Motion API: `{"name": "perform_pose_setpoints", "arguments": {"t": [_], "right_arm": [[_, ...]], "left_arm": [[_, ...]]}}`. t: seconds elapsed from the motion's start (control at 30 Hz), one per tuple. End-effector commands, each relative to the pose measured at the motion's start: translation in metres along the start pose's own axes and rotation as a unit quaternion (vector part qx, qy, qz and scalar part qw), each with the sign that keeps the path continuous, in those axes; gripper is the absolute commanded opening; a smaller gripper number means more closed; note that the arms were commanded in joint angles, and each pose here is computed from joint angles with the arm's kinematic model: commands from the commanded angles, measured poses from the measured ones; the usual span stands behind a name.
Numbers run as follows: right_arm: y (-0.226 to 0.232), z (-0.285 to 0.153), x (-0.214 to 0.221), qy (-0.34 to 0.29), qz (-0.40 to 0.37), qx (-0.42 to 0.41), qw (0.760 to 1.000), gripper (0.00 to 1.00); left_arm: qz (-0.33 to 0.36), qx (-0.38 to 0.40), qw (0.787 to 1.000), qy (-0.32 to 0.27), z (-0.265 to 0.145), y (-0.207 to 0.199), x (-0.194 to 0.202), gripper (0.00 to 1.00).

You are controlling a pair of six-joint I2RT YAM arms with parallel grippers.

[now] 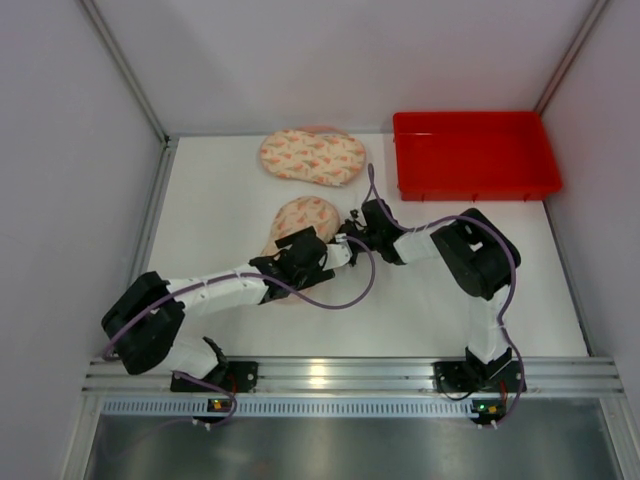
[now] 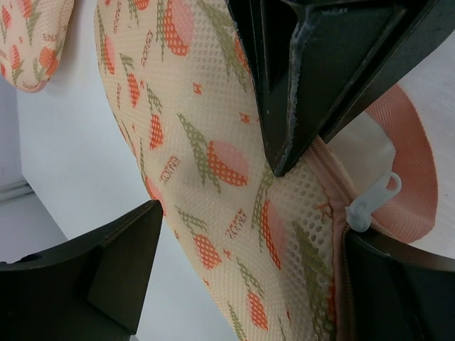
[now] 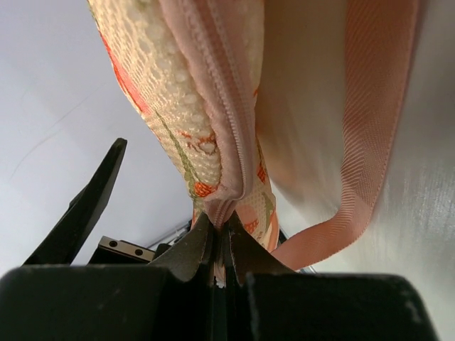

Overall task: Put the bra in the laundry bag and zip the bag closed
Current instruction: Zip the laundry bag at the center of the board.

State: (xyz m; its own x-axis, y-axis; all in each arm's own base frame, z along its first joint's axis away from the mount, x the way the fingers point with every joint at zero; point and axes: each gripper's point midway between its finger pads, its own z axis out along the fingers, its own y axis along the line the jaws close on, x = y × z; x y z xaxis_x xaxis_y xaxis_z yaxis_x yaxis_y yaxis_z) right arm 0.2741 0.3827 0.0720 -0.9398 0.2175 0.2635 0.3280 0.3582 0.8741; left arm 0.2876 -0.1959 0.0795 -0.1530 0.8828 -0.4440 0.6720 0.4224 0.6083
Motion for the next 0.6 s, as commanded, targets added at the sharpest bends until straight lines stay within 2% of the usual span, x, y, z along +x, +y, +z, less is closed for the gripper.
{"name": "perform_pose_setpoints", "arguments": {"t": [0.0, 0.2, 0.23, 0.27, 0.5, 0.57], "right_arm": [[0.021, 0.002, 0.04, 0.067, -0.032, -0.027, 0.997, 0.0], [0.019, 0.002, 0.029, 0.056, -0.045, -0.018, 0.997, 0.0], [0.021, 0.001, 0.026, 0.053, -0.048, -0.019, 0.997, 0.0], [0.019, 0.001, 0.025, 0.052, -0.051, -0.017, 0.997, 0.0], [0.016, 0.001, 0.017, 0.046, -0.055, -0.01, 0.997, 0.0], [0.017, 0.001, 0.017, 0.045, -0.056, -0.009, 0.997, 0.0]], "left_arm": [[-0.022, -0.032, 0.998, -0.043, -0.001, 0.015, -0.022, 0.88], [-0.028, 0.069, 0.996, -0.058, -0.041, -0.005, -0.024, 0.88], [-0.021, 0.095, 0.994, -0.045, -0.047, -0.013, -0.016, 0.87], [-0.021, 0.126, 0.99, -0.062, -0.057, -0.021, -0.019, 0.86], [-0.007, 0.185, 0.981, -0.054, -0.086, -0.03, -0.013, 0.84], [0.008, 0.203, 0.977, -0.069, -0.096, -0.028, -0.022, 0.79]]}}
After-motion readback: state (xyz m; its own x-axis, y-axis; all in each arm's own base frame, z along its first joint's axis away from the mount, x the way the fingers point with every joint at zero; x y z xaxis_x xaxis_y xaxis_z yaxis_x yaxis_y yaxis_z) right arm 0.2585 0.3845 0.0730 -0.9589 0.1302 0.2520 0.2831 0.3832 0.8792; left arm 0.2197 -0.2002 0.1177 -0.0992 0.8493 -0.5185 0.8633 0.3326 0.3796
